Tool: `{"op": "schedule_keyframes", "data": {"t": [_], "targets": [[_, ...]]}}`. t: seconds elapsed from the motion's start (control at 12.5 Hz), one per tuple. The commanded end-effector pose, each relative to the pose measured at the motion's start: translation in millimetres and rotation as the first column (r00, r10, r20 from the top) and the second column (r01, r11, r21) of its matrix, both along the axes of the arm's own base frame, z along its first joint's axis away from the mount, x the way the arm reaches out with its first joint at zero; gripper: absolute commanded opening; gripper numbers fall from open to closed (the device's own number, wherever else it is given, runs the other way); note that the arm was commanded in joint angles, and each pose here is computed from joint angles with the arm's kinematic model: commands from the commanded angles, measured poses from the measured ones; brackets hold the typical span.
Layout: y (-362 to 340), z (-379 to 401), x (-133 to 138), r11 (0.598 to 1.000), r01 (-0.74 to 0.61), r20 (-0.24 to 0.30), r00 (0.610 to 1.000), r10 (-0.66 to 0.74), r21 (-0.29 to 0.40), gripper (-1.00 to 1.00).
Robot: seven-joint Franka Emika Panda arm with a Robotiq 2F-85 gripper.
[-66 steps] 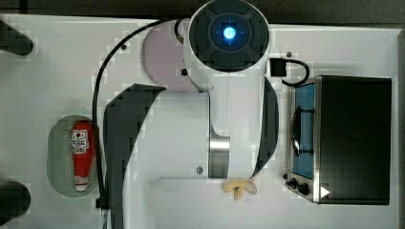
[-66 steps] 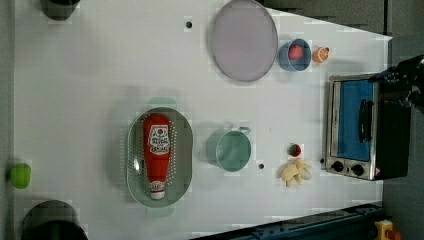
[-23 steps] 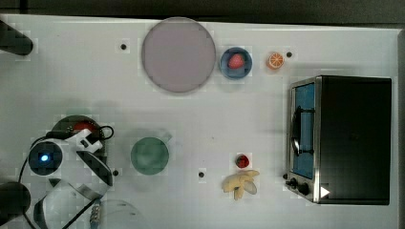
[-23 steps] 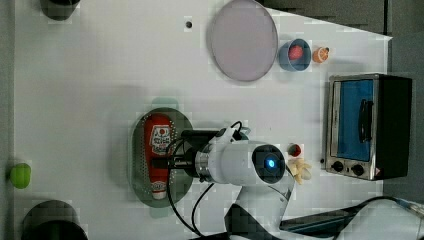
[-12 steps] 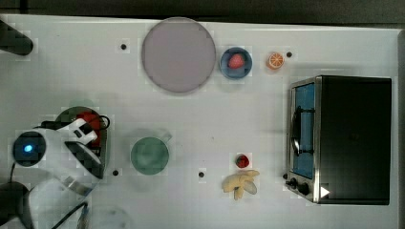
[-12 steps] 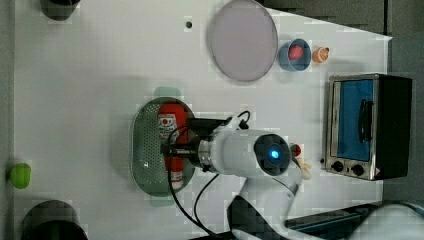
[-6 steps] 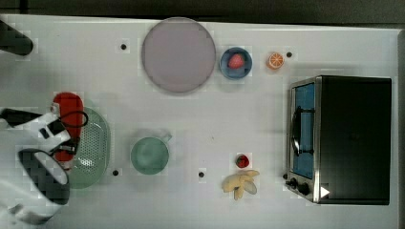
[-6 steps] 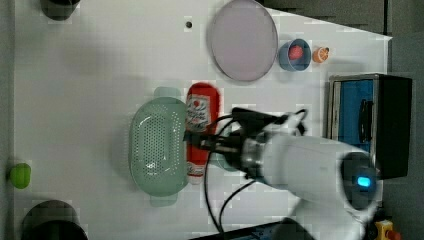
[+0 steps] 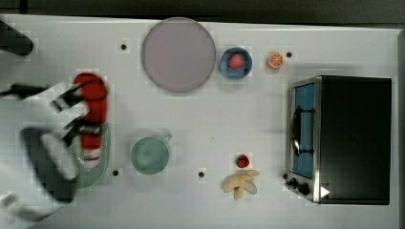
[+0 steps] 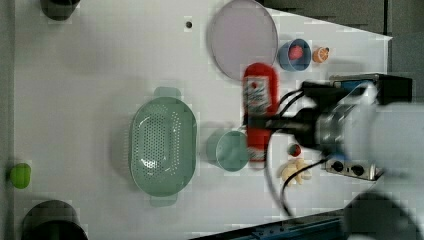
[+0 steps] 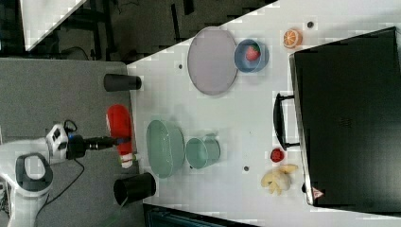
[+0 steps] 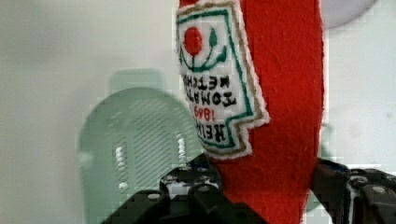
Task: Pick ketchup from strainer and place it on the table
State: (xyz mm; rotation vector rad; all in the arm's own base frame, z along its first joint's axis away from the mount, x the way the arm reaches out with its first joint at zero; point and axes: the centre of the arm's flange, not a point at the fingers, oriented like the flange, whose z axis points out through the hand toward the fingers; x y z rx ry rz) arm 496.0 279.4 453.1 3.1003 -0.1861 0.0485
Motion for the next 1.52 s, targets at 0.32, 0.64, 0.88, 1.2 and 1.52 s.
{"op": "schedule_keyframes", "data": {"t": [0.32,0.64,0.88,1.2,1.52], "targets": [[-211.4,1.4,69.4,0.994,0.11,-0.023,0.994,-0.11,-0.019,0.13],[-297.1,-18.6,66.8,0.989,0.144,-0.069,0.987,-0.146,-0.03,0.13],[-331.2,-51.9,52.9,0.979,0.198,-0.111,0.973,-0.201,-0.037,0.13],[-335.8,-113.2,25.4,0.978,0.206,-0.138,0.968,-0.209,-0.034,0.13],[-327.1,-180.2,3.6,0.981,0.193,-0.091,0.977,-0.193,-0.008,0.13]]}}
